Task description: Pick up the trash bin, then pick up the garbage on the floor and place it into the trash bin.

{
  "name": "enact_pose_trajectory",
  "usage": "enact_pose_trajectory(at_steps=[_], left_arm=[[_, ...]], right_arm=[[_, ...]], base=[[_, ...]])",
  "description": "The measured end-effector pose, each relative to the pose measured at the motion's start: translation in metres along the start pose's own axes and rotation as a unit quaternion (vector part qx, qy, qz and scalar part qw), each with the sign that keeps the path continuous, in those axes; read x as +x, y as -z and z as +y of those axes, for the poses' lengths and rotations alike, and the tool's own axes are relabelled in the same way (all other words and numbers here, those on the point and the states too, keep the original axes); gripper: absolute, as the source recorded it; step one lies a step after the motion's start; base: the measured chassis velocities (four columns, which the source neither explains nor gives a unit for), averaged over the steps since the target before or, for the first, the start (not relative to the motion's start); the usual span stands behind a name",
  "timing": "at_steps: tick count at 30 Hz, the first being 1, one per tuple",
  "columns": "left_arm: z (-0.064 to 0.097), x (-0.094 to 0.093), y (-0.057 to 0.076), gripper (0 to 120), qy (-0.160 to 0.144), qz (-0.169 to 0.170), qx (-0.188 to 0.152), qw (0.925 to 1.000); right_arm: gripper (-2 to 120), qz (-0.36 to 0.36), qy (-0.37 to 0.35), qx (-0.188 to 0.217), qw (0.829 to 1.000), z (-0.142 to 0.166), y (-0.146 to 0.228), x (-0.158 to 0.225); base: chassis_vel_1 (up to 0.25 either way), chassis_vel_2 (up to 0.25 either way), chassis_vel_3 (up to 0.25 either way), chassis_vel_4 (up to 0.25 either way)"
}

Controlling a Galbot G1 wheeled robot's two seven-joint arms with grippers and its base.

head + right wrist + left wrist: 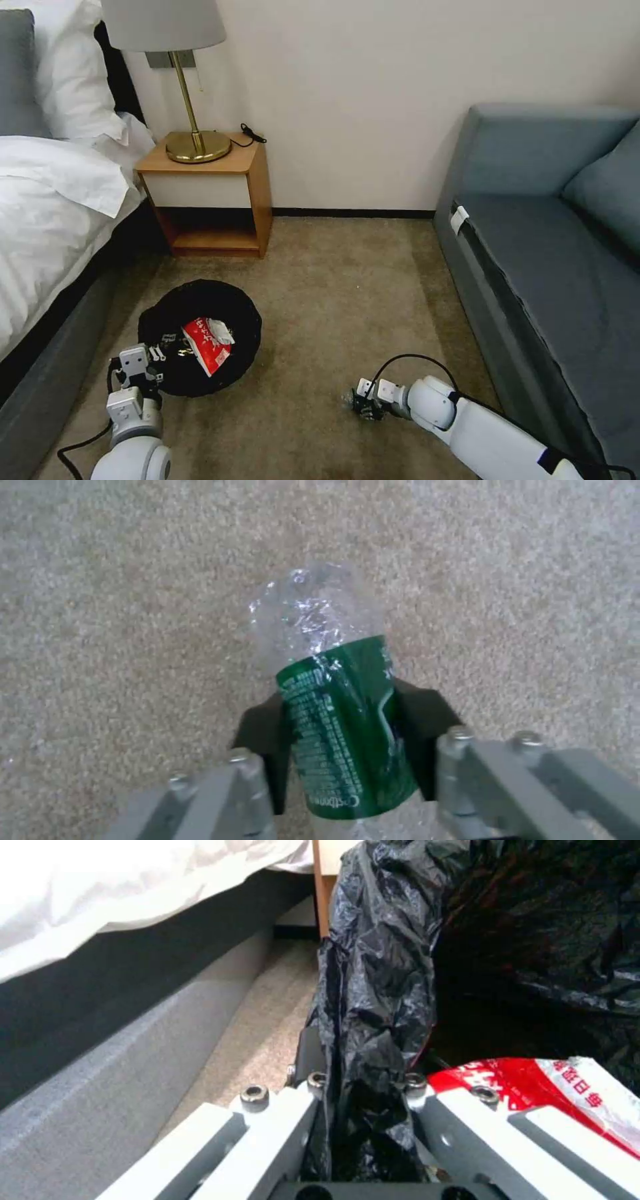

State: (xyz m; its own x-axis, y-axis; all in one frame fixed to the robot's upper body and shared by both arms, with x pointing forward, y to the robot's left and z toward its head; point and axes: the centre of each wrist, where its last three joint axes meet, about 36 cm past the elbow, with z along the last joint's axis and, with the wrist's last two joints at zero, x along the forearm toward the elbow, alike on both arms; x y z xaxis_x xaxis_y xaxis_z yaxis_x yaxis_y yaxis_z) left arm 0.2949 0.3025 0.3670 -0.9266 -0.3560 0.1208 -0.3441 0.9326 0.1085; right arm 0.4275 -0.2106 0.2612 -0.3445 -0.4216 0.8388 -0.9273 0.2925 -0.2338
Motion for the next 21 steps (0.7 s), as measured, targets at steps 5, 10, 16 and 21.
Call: enact_pose_trajectory(at_steps=[5, 10, 16, 21], left_arm=[[-0.001, -0.001, 0.001, 1, -0.001, 0.0, -0.001, 1.0], [0.0, 0.0, 0.001, 1, -0.001, 0.001, -0.002, 1.0], [-0.001, 0.001, 0.001, 1, -0.002, 0.001, -0.002, 1.0], [-0.002, 0.003, -0.001, 1, -0.003, 0.001, -0.001, 1.0]], right_arm=[[25, -0.013, -0.008, -0.011, 1.0, -0.006, 0.003, 0.003], [25, -0.037, -0.023, -0.028, 0.999, -0.02, 0.013, 0.009], [25, -0.073, -0.049, -0.044, 0.995, -0.04, 0.027, 0.015], [25, -0.156, -0.091, -0.091, 0.979, -0.052, 0.051, 0.011]], base=[[0.0, 0.0, 0.0, 0.0], [0.0, 0.0, 0.0, 0.0], [0.0, 0.0, 0.0, 0.0], [0.0, 0.0, 0.0, 0.0]])
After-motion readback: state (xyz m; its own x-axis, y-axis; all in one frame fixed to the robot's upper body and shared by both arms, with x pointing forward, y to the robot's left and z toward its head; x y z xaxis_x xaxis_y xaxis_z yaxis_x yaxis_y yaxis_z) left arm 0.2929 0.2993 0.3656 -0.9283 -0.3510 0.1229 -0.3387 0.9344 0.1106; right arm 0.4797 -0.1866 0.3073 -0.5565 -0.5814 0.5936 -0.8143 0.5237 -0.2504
